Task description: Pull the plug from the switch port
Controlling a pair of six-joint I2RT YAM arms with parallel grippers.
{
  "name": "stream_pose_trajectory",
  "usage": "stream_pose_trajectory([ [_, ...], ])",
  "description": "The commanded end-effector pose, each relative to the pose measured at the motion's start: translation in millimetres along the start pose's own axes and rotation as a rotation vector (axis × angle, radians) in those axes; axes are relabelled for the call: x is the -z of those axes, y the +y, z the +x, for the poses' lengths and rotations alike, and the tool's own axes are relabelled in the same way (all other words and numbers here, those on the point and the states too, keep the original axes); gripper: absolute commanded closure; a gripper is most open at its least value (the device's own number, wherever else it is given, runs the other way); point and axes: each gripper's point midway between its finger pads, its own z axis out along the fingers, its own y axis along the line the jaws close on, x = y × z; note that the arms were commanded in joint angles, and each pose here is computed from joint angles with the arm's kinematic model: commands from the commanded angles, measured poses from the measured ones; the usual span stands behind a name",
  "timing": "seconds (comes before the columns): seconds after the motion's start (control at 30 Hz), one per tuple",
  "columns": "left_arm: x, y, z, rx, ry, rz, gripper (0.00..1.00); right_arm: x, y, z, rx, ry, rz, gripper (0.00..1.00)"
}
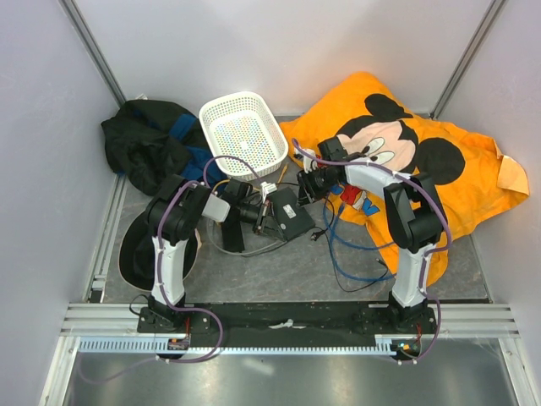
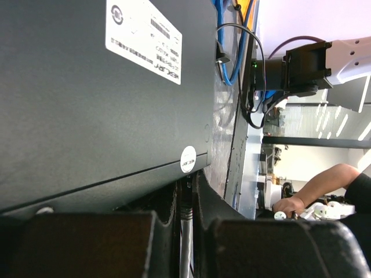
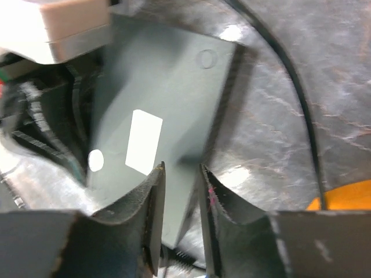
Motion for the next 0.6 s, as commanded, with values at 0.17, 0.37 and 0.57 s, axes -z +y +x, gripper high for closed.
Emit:
stream_pose_trajectory([
  [0.17,-6,55,32,0.217,0.036,-0.2,0.98,-30,7,37,-0.002,0.084,0.038,0.69],
  [0.37,-6,52,28,0.211,0.031,-0.194,0.98,-18,0,22,0.116,0.072,0.231,0.81],
  [0.57,-5,53,32,0.221,0.037,-0.193,0.98,31,33,-44,0.196,-0.222,0.245,1.0],
])
